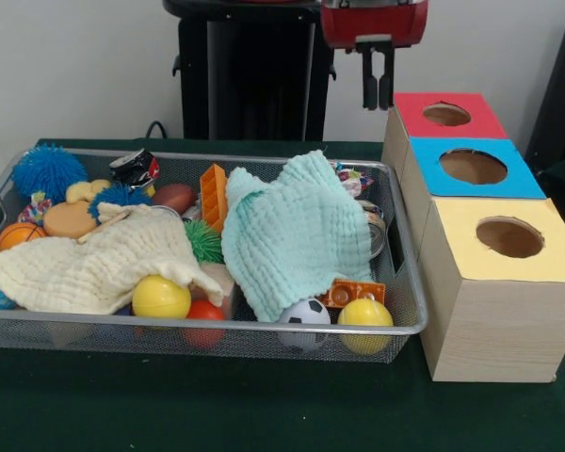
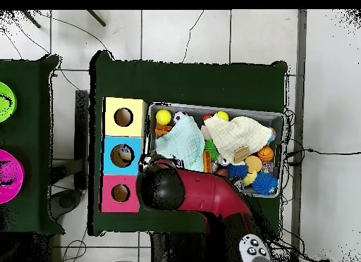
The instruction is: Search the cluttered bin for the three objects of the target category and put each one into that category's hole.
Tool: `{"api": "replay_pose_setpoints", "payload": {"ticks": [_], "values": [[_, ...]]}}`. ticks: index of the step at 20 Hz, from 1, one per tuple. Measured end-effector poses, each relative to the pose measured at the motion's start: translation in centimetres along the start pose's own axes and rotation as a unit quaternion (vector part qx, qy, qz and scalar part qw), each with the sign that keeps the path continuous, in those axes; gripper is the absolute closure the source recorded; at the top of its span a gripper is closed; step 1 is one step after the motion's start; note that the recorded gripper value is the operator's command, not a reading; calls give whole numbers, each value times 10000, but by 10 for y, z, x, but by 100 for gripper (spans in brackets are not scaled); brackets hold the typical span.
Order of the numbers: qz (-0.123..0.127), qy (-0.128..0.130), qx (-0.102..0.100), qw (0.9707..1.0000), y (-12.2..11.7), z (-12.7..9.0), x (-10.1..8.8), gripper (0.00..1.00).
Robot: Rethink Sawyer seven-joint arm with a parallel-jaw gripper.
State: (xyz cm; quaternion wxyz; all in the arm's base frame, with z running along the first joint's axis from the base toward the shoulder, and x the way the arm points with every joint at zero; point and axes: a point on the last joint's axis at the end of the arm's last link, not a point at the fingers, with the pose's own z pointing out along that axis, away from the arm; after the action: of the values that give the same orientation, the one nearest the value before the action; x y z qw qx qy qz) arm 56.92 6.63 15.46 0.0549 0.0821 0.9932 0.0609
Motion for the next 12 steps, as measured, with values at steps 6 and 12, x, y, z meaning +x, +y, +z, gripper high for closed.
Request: {"api": "replay_pose_setpoints", "payload": {"ticks": [6, 12], "values": [[4, 107, 152, 9998, -53, 27, -5, 100], [-106, 248, 257, 9993, -97, 55, 0, 100]]}}
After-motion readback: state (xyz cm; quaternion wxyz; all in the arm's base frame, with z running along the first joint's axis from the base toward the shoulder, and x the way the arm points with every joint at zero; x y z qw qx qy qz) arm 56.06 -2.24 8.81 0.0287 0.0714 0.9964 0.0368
